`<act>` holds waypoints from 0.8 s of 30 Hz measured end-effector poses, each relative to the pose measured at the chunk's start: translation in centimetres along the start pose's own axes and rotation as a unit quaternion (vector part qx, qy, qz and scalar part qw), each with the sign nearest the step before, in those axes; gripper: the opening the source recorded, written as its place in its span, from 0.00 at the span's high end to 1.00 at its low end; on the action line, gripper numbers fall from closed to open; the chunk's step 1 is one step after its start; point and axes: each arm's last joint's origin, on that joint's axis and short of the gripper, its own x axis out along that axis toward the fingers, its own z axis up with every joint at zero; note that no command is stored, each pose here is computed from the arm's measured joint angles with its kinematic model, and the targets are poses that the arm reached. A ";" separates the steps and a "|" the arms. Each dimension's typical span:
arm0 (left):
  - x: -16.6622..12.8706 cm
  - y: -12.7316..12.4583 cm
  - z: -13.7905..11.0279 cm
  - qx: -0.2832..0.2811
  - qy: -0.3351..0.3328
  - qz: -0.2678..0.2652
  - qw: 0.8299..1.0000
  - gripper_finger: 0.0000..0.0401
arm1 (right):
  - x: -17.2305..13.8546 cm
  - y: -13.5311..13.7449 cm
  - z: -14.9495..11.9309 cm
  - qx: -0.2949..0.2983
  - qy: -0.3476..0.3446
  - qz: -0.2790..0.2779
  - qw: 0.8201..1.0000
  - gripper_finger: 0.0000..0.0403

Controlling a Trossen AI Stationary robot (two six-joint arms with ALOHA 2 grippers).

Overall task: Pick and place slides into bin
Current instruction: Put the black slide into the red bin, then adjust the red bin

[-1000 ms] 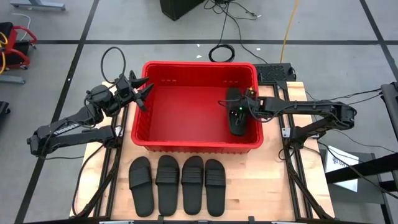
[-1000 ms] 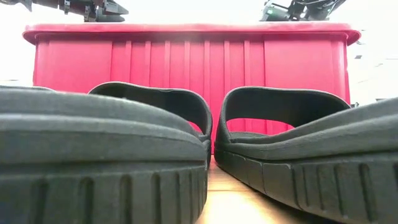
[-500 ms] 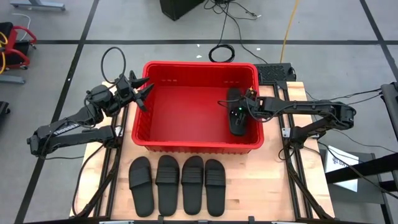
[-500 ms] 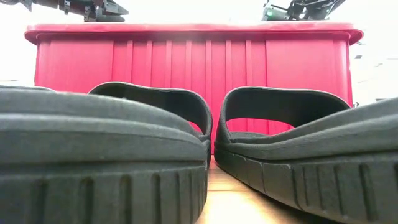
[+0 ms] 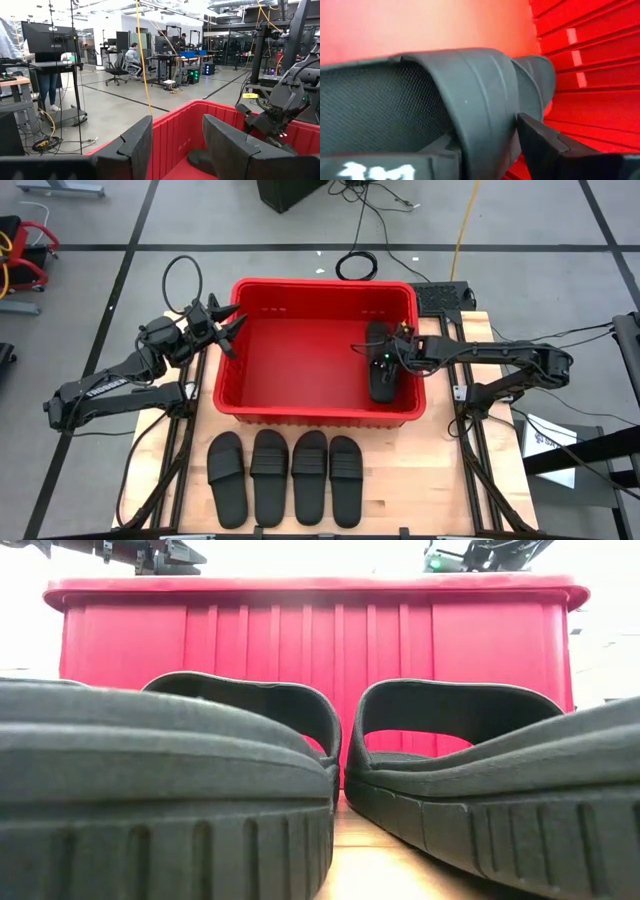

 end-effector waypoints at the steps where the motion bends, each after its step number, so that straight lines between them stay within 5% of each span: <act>1: 0.0 0.0 0.0 0.000 0.000 0.000 1.000 0.55 | 0.0 0.1 -0.1 0.001 0.001 0.011 1.000 0.64; 11: 0.0 0.1 0.0 0.003 0.000 0.009 1.000 0.55 | -1.6 0.9 -0.5 0.019 -0.027 0.120 0.992 0.51; 24: 0.0 0.1 0.0 0.004 0.001 0.009 1.000 0.55 | -3.7 0.3 -1.0 0.059 -0.055 0.148 0.986 0.45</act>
